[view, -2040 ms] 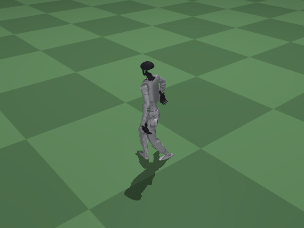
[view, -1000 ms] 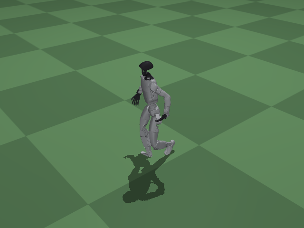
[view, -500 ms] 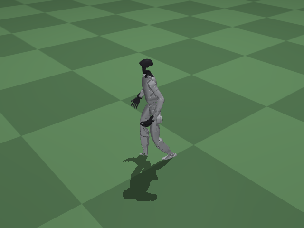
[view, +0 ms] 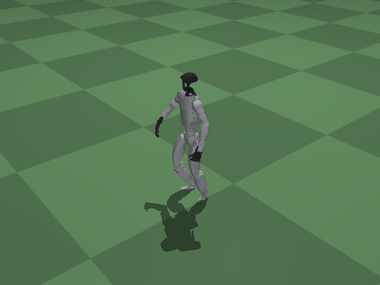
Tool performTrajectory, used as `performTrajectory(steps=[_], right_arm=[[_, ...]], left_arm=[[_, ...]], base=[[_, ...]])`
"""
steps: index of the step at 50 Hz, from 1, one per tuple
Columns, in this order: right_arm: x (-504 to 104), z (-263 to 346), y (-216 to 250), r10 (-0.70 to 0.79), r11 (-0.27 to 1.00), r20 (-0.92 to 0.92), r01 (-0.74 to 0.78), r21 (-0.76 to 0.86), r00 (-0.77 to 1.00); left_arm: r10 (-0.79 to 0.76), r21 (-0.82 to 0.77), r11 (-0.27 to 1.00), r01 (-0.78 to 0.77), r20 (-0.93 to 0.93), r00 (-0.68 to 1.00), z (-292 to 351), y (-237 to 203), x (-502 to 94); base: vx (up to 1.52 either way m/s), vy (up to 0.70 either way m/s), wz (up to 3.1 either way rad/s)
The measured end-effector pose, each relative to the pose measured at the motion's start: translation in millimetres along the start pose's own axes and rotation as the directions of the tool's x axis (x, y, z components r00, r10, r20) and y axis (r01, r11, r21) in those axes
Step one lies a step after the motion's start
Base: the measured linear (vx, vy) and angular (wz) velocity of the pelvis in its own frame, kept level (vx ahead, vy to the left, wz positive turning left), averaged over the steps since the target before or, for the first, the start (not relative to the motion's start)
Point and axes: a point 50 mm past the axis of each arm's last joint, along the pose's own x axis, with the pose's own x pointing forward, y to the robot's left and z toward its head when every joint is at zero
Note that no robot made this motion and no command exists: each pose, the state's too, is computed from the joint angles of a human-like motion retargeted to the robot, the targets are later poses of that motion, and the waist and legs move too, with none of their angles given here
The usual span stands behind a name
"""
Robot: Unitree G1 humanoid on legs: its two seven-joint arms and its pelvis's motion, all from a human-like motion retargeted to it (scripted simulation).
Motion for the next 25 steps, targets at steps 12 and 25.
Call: performTrajectory(steps=[12, 25], right_arm=[[-23.3, -11.0, -39.2, 0.044, 0.949, -0.145, -0.087, -0.302, 0.988], [-36.7, 39.8, -34.7, 0.119, 0.982, 0.225, -0.149, 0.118, 0.967]], left_arm=[[0.232, 0.227, 0.950, -0.217, -0.045, 0.972, 20.3, 57.6, -31.1], [0.225, 0.179, 0.939, -0.294, 0.330, 0.917, 83.7, 35.1, -21.7]], base=[[-0.05, -0.11, -0.14], [0.02, 0.04, 0.03]])
